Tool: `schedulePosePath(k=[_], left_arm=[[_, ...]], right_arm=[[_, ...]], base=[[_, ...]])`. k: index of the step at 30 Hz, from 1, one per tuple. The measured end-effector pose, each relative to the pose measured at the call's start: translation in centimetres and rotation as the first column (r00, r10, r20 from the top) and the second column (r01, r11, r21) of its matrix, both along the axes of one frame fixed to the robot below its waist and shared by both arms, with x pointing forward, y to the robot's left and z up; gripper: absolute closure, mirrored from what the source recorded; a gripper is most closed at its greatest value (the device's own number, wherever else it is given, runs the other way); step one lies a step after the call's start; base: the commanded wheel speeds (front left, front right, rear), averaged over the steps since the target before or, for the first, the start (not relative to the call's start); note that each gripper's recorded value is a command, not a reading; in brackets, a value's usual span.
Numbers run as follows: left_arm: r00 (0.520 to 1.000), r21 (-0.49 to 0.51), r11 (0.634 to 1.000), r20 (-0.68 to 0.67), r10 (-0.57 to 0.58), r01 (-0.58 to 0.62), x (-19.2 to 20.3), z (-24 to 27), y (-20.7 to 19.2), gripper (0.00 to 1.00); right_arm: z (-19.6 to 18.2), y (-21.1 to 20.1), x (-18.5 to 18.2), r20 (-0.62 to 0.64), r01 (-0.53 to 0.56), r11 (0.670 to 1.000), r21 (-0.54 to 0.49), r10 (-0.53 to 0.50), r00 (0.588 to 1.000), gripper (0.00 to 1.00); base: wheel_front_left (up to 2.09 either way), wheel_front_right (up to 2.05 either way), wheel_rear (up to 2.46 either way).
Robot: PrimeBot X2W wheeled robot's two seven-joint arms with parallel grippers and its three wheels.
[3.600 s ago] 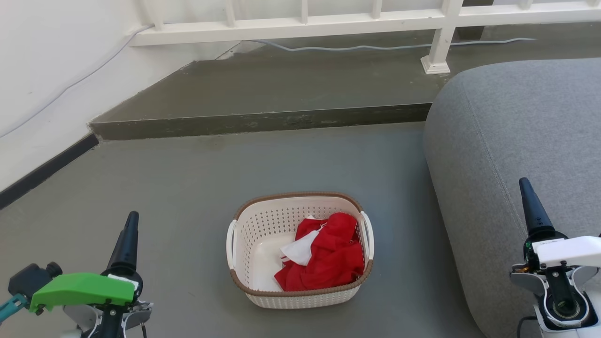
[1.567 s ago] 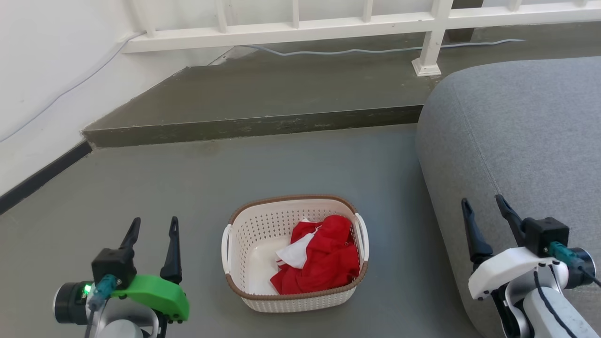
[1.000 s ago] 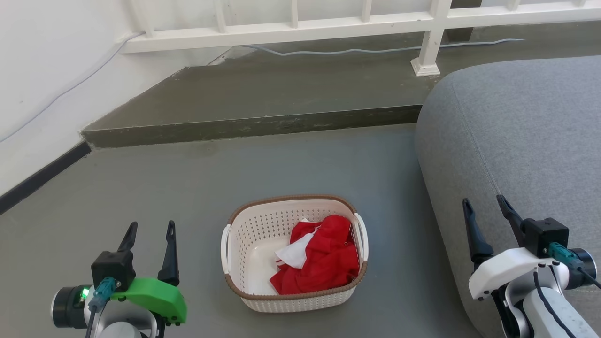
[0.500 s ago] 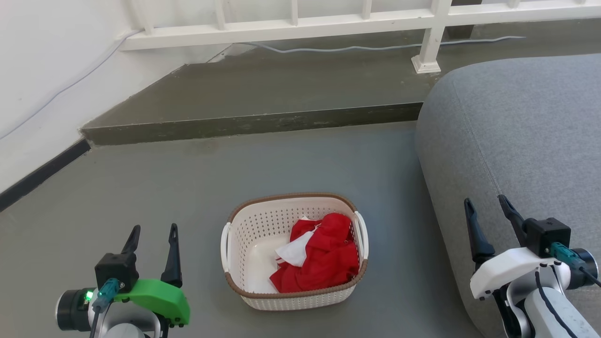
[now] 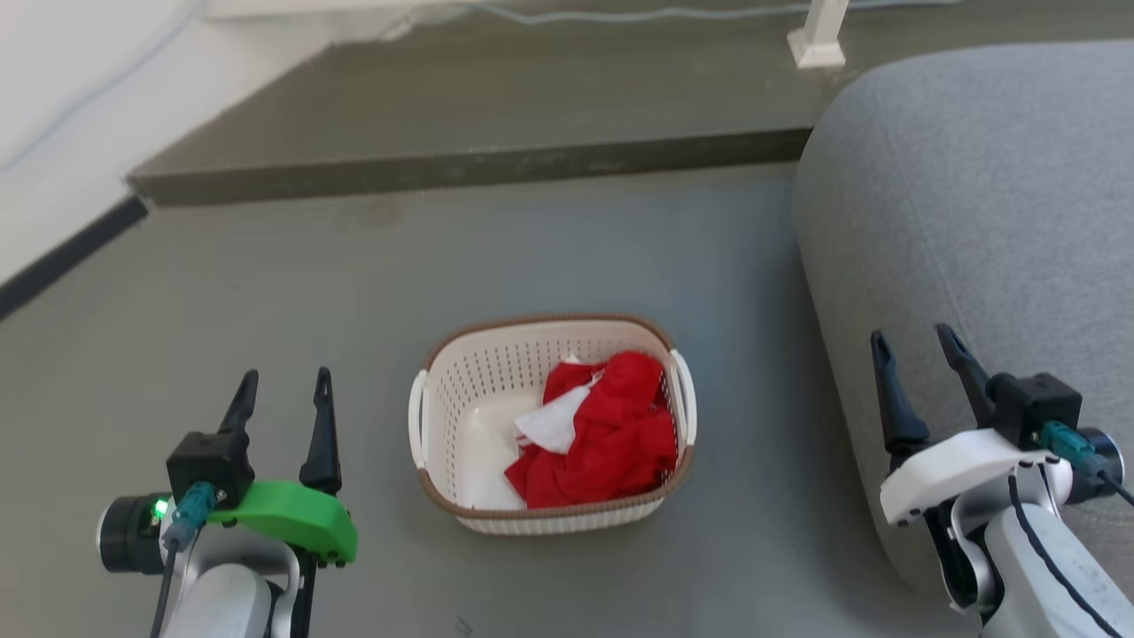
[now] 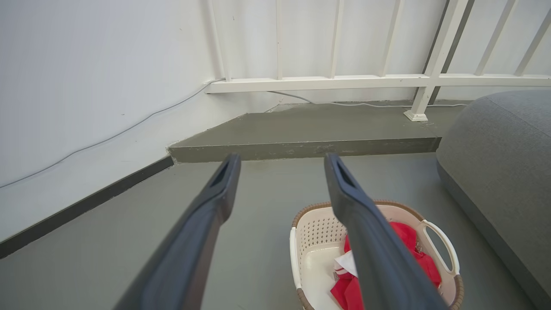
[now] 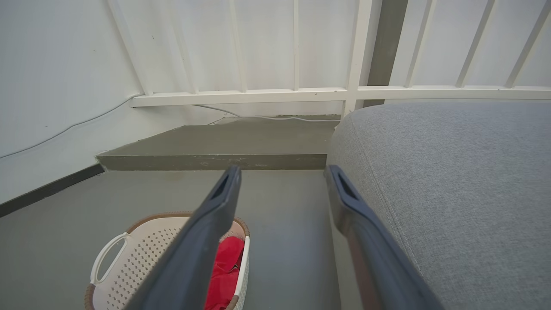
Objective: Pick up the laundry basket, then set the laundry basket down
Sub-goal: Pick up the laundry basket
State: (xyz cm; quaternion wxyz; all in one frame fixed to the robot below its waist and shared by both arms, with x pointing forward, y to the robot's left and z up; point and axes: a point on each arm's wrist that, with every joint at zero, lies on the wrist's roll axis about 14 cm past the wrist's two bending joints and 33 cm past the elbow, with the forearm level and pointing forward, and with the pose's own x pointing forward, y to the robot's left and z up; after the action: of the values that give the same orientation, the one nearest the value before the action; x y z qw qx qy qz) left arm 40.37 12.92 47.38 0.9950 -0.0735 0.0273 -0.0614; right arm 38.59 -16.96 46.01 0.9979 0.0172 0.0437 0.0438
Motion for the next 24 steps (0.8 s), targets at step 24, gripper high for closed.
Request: schedulePosePath(k=[24], left_arm=[[0.995,-0.036,0.999,-0.1,0.01,-0.014,8.0,-6.0,-0.6,0.0]], right_arm=[[-5.7,0.8,8.7,-0.087,-0.039,0.999,-0.012,0.037,0.995,0.0]], base=[[0.0,0.0,0.0]])
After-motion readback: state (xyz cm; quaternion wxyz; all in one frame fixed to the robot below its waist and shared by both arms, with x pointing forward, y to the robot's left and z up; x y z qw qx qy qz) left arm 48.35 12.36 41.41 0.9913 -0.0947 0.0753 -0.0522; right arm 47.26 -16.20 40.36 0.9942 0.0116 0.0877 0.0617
